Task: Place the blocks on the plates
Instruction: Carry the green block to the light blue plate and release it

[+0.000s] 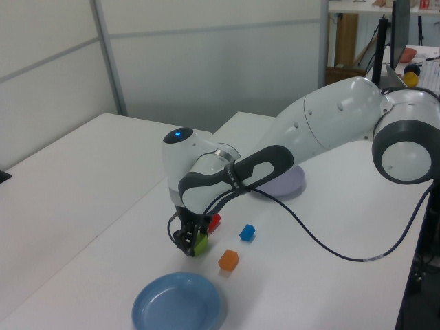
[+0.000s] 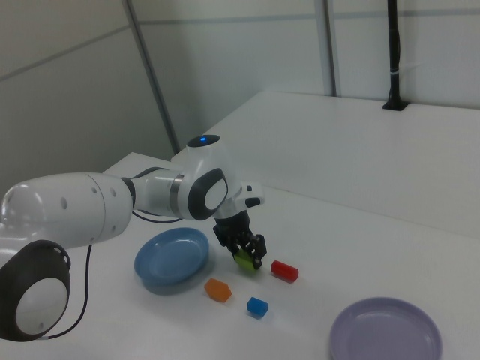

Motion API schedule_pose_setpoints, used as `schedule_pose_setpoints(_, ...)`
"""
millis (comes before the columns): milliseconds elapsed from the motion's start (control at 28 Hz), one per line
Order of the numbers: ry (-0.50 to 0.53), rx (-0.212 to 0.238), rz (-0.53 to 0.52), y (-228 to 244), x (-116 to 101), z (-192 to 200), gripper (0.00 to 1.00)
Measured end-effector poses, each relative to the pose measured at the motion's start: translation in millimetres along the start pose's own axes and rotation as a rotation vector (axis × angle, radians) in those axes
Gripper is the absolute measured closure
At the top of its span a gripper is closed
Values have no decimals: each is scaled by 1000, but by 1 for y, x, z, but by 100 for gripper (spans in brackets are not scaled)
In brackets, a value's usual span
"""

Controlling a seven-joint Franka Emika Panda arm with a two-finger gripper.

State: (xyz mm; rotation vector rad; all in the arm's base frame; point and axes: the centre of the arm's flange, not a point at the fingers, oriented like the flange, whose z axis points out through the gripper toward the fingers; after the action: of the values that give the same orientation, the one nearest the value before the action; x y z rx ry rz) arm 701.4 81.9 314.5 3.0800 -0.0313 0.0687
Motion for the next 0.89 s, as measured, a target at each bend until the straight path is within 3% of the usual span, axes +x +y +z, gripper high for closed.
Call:
schedule_pose_setpoints(250,68,16,-2,-19,0,-50,34)
schedule_pose_setpoints(464,104,32,-59,-91,-20,-91,34)
schedule_pose_setpoints(679,93,1,-111,-161,-47,-81,34)
schedule_pose_setpoints(893,55,-15,-143,-188,-61,-54,34)
